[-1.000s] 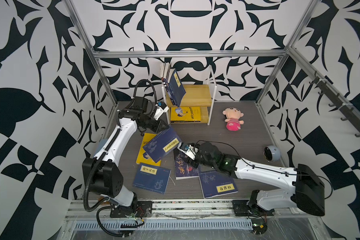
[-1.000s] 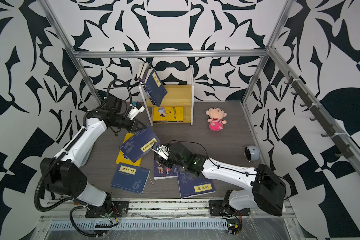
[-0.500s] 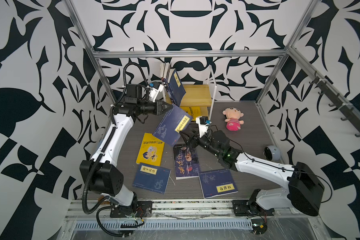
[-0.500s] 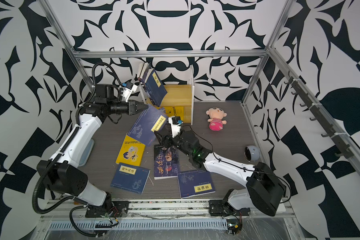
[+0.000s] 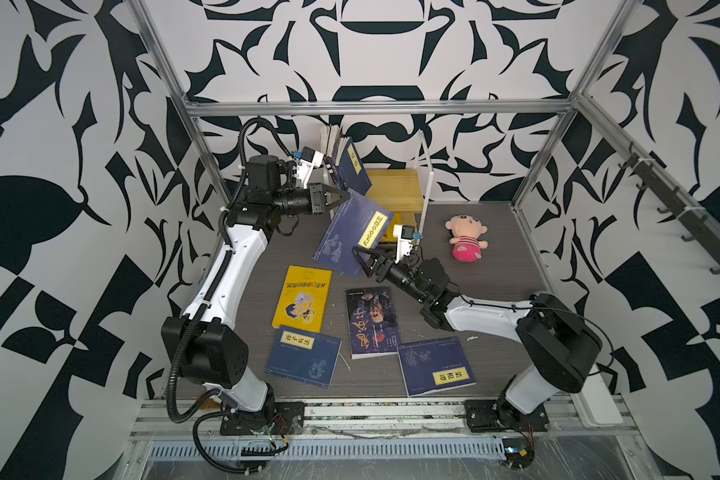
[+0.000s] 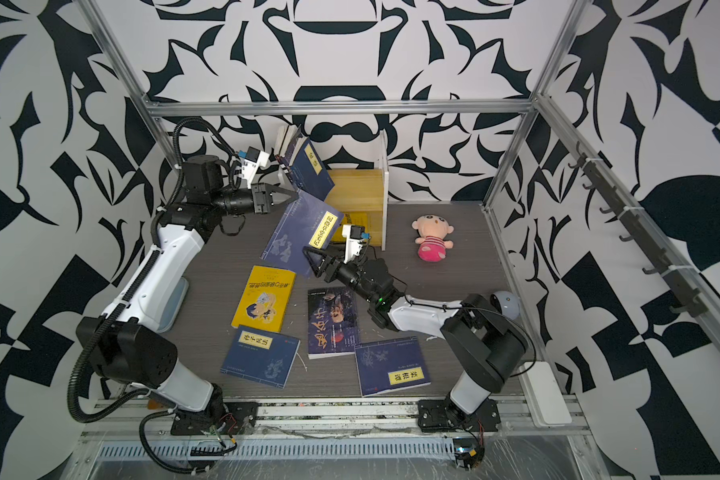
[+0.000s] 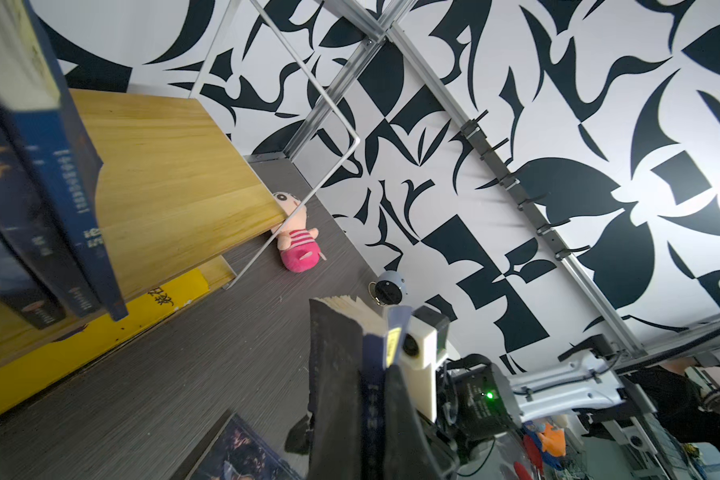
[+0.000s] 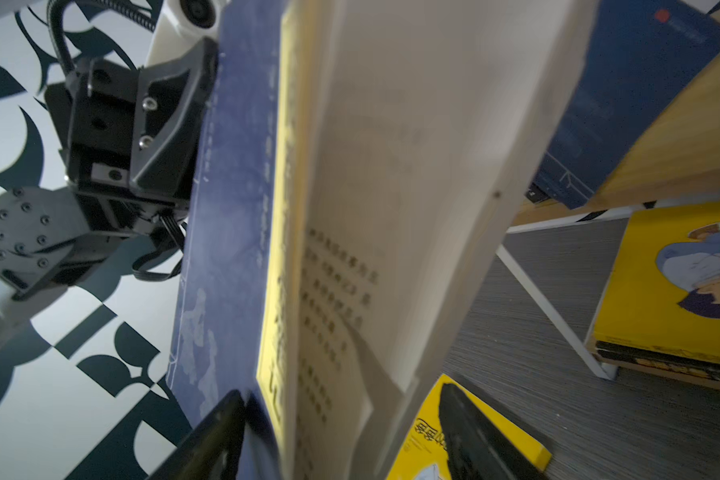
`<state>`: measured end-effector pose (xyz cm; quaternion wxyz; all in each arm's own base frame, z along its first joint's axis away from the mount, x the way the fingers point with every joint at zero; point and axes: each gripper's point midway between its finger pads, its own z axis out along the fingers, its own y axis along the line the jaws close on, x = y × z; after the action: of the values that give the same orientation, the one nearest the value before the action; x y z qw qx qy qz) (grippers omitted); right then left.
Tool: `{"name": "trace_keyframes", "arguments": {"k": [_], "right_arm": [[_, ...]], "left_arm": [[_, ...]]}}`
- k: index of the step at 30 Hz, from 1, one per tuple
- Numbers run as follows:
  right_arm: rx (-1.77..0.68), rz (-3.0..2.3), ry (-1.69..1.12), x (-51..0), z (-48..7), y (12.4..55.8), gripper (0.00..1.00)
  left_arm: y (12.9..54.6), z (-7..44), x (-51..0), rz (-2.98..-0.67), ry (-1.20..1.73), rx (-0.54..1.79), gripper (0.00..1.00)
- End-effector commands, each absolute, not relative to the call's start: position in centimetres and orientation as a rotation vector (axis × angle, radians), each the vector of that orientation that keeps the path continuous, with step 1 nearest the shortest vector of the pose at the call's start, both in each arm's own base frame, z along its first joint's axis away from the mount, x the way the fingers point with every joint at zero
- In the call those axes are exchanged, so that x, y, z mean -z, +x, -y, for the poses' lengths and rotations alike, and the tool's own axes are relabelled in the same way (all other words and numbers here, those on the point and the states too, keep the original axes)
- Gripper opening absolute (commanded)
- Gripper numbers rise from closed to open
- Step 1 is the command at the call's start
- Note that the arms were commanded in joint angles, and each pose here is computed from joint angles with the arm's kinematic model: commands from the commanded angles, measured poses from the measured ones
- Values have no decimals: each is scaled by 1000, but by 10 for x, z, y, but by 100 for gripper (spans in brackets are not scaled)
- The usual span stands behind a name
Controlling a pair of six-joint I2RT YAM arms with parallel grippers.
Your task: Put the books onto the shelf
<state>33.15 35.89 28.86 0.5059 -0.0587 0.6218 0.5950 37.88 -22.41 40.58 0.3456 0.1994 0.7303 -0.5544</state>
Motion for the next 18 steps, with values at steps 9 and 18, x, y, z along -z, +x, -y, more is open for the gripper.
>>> {"name": "trace_keyframes", "arguments": {"k": [9, 18], "right_arm": [[-1694, -1193, -286, -369, -366, 313, 37], [-1581, -1200, -410, -367, -345, 317, 0]], "left_arm": [[379, 221, -423, -1830, 524, 1498, 0], [391, 202, -427, -1871, 537, 1299, 53]]}}
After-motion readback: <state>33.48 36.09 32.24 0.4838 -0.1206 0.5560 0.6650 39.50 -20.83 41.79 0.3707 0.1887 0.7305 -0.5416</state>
